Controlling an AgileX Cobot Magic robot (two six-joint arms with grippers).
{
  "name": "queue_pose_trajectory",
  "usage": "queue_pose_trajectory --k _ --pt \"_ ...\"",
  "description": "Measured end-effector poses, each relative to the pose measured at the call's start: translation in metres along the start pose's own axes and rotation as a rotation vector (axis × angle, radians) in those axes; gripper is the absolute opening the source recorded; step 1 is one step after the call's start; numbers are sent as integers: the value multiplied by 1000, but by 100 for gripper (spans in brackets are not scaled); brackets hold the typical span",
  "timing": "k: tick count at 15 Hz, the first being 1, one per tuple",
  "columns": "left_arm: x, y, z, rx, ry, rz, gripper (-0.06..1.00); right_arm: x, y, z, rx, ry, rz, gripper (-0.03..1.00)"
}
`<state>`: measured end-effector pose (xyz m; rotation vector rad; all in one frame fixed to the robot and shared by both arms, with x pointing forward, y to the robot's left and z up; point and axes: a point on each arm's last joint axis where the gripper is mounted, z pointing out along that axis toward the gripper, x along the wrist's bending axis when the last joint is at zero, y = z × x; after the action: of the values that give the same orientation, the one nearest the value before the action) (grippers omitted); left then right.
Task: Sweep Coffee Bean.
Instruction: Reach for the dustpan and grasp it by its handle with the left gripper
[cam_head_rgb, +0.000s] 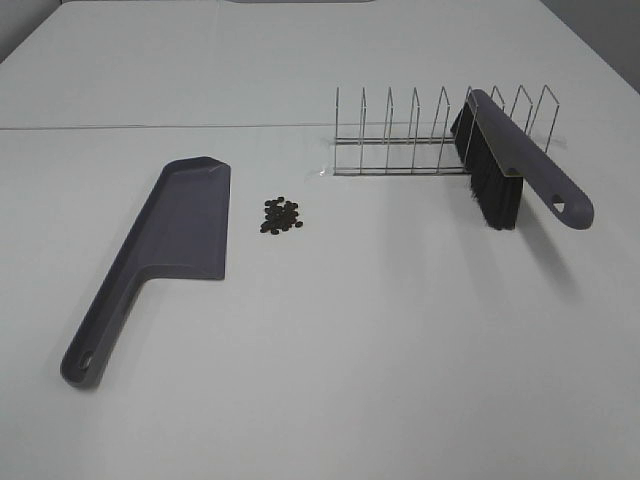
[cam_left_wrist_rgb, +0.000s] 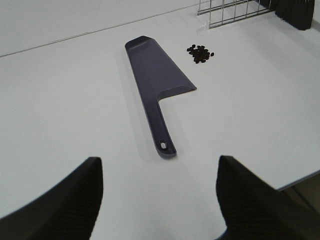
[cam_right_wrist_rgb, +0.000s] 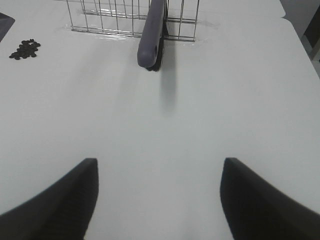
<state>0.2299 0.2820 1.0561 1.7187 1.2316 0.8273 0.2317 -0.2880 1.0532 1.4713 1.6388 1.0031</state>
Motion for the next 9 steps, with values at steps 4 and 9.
queue_pose_trajectory --k 4,9 --pt "0 0 0 0 0 0 63 0 0 0 0 0 0 66" --pt "0 0 0 0 0 0 63 0 0 0 0 0 0 66"
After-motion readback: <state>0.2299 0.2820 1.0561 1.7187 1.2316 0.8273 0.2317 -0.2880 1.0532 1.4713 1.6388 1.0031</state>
